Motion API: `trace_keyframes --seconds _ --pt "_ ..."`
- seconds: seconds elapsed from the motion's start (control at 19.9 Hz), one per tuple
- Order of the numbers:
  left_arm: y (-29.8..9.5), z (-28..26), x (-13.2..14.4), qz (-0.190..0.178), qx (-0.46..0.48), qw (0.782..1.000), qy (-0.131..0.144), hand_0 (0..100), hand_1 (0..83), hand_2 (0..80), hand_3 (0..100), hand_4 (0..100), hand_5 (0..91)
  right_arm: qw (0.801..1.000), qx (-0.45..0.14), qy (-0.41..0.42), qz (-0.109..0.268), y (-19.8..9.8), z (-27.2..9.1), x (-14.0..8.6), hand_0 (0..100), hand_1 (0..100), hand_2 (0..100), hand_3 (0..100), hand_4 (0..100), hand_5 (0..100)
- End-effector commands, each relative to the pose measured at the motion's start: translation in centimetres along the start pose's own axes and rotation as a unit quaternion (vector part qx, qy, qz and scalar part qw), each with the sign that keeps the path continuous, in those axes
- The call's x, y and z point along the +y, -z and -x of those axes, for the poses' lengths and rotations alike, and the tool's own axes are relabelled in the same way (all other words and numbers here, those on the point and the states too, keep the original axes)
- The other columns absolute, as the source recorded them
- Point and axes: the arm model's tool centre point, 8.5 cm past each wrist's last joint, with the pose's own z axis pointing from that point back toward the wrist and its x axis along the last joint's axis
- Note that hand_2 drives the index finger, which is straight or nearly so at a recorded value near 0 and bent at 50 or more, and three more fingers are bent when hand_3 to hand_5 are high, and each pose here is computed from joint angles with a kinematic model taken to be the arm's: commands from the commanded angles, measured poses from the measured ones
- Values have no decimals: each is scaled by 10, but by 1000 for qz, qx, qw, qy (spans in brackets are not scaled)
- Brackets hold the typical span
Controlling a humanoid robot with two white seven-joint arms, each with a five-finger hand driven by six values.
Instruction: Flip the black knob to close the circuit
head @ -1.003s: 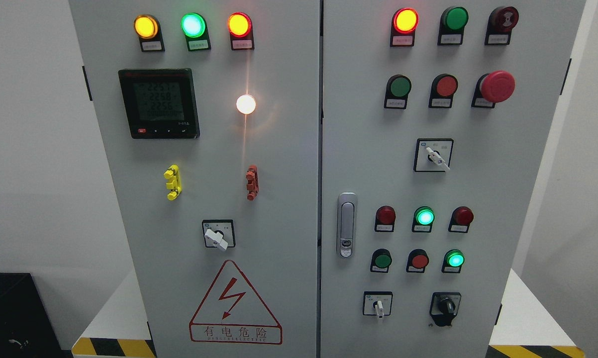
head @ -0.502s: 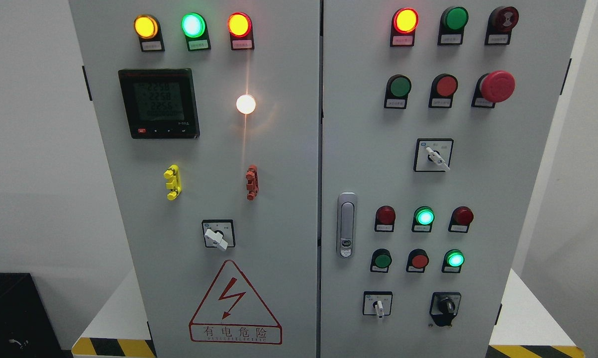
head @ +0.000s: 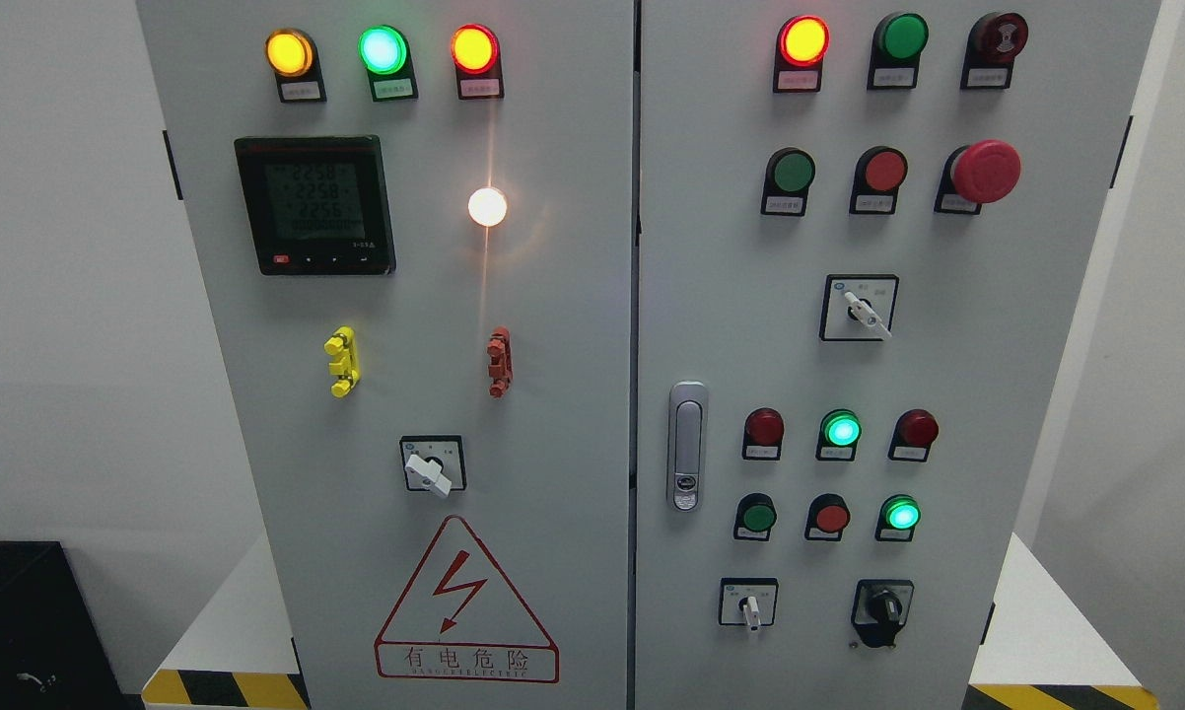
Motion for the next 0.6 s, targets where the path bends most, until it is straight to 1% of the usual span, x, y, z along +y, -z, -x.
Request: trace_keyframes --seconds 0.0,0.2,0.4,0.55 --pt "0 6 -2 2 -1 1000 -1 120 556 0 0 0 0 1000 -13 2 20 12 -15 -18 0 57 870 1000 870 911" --pt "0 6 -2 2 -1 1000 -1 120 556 0 0 0 0 999 -20 -4 29 19 -23 -27 0 45 869 1000 873 913" --pt "0 6 -1 1 -1 1000 -1 120 556 0 0 0 0 999 -19 -3 41 25 -29 -41 0 37 870 1000 874 914" --pt "0 6 -2 2 -1 1000 -1 120 556 0 0 0 0 999 -19 -4 39 31 -31 -48 0 36 871 1000 874 915"
